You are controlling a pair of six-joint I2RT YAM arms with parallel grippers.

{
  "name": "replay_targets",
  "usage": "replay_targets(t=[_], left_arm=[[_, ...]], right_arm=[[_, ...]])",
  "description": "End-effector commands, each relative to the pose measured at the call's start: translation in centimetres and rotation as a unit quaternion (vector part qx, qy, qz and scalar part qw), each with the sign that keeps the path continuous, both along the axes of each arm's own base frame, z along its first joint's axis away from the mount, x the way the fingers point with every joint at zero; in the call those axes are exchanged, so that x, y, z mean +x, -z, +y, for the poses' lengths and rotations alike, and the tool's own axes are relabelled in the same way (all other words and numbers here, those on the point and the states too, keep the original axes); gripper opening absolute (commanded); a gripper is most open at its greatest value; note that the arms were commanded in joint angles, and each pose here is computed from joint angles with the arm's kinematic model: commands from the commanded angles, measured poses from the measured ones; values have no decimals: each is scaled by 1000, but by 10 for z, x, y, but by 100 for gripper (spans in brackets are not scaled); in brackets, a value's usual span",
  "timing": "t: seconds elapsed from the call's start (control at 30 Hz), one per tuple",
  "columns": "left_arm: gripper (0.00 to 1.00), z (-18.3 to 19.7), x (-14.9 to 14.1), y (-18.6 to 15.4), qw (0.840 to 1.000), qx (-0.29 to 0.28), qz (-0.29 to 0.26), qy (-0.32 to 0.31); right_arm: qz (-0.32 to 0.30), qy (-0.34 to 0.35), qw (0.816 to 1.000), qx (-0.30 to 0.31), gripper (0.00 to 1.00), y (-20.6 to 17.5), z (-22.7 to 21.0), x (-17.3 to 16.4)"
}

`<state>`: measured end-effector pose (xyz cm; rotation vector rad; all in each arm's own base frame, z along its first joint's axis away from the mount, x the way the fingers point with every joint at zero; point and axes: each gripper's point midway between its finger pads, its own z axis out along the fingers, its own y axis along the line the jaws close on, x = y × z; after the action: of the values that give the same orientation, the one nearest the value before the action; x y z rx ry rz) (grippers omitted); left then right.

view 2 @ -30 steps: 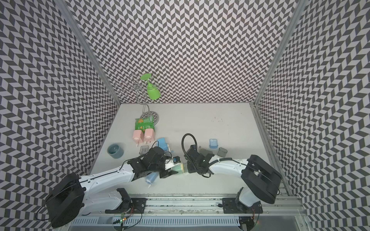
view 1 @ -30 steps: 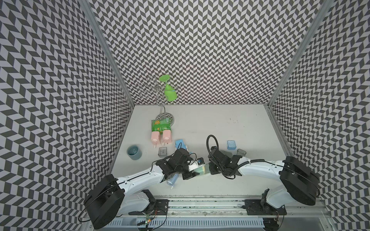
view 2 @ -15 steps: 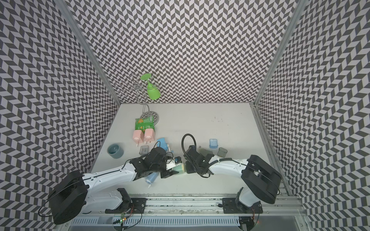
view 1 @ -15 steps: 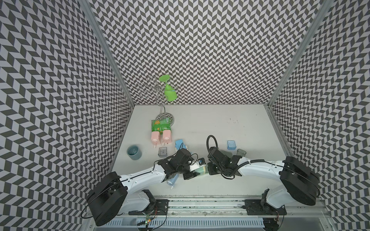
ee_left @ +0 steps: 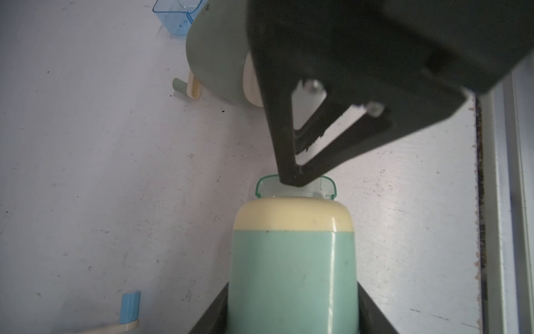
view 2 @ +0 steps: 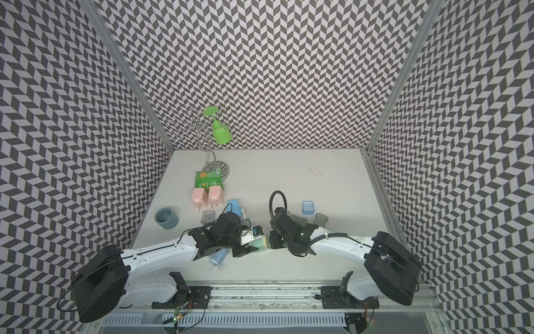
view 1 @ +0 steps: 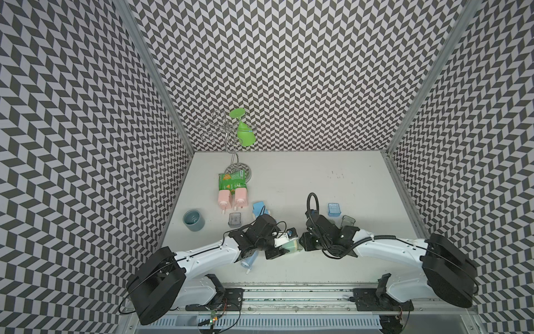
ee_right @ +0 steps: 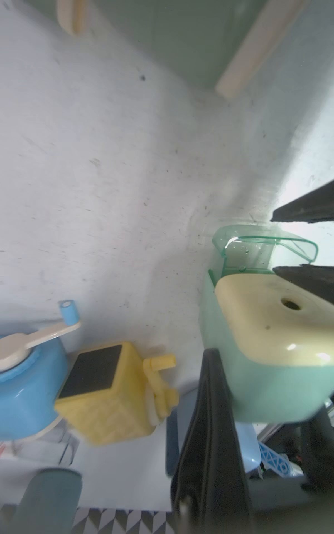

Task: Put the tray back into the pencil sharpener
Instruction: Close the container of the pencil sharpener, then pick up the pencil sharpener from the center of the board.

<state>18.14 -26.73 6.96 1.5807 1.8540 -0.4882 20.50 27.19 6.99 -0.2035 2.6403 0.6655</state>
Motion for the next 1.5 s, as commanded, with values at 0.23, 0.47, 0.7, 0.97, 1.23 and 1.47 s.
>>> replay_targets(t=[0.23,0.47,0.7,0.97,1.23,1.47], left_arm=[[40,0,-4,9,1000,15,9,6],[40,-1,-6,9,1000,11,16,8],[40,-3,-5,9,1000,11,18,10],[39,-3,-5,10,1000,13,17,11],[39,-3,-5,10,1000,13,17,12],[44,-3,-6,8,1000,11,16,16]], right_arm=[[-1,17,1000,-22,21,28,-15,5],[21,-46,998,32,19,31,13,-7],[41,-71,995,61,19,38,22,-18],[56,-85,991,85,20,40,29,-26],[64,-93,989,98,20,41,33,-30],[23,-60,995,72,25,26,15,-19]])
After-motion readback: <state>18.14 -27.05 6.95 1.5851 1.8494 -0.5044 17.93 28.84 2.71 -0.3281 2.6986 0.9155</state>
